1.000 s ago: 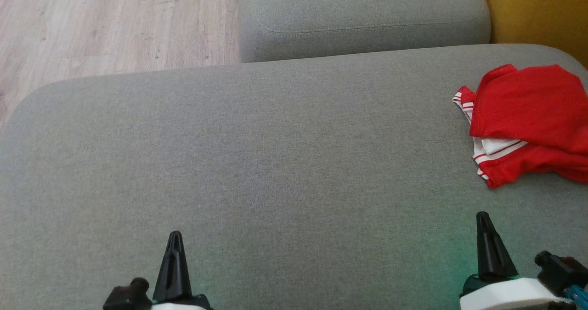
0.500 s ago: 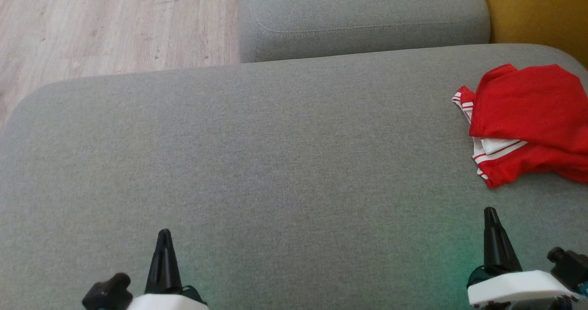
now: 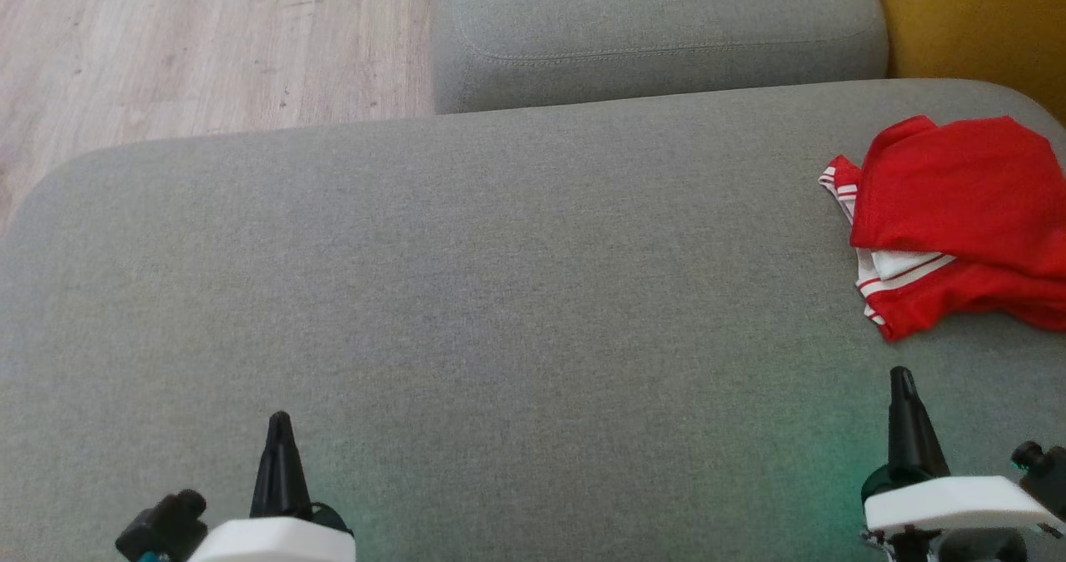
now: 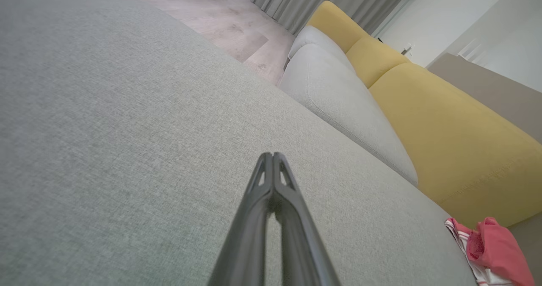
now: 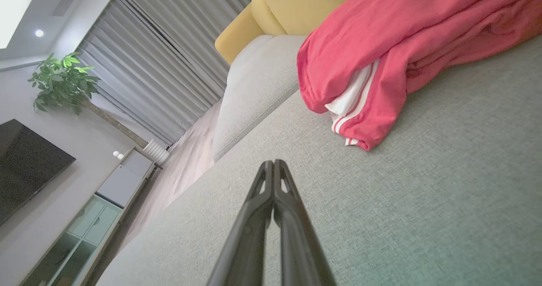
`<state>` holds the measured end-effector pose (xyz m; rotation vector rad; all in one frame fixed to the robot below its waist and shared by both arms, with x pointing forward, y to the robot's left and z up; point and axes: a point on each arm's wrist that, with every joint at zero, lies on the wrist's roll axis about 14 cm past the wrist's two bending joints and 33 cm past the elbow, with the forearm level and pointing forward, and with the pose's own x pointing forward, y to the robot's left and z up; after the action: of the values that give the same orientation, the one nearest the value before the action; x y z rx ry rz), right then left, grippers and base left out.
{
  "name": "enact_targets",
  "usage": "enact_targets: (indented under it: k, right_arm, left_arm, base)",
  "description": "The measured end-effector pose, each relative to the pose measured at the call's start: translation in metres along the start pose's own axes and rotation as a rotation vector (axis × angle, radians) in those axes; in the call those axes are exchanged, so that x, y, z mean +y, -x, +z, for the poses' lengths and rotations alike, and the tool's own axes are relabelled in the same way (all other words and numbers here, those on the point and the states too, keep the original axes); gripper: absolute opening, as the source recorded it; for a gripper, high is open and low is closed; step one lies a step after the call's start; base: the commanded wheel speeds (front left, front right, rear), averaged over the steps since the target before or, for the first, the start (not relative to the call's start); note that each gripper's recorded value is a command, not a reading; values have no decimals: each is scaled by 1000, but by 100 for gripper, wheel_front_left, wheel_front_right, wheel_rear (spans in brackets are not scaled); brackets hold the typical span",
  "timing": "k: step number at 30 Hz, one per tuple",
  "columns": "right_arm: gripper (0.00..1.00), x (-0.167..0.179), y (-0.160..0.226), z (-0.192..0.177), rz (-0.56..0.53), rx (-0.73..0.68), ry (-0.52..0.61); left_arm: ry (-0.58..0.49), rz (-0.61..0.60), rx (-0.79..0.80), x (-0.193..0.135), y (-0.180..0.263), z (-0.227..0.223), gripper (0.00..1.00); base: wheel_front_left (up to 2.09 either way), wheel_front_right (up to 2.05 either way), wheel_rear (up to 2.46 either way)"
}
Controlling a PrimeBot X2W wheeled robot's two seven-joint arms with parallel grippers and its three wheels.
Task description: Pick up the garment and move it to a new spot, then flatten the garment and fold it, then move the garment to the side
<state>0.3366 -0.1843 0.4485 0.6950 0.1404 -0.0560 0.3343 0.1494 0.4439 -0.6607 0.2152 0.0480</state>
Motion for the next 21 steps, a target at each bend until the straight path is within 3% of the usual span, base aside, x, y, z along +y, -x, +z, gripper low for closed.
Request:
enact_targets:
  k: [21]
  right_arm:
    - [0, -2, -9, 9, -18, -10, -245]
  left_arm:
    - [254, 3, 13, 4, -9, 9, 0]
  base:
    - [0, 0, 0]
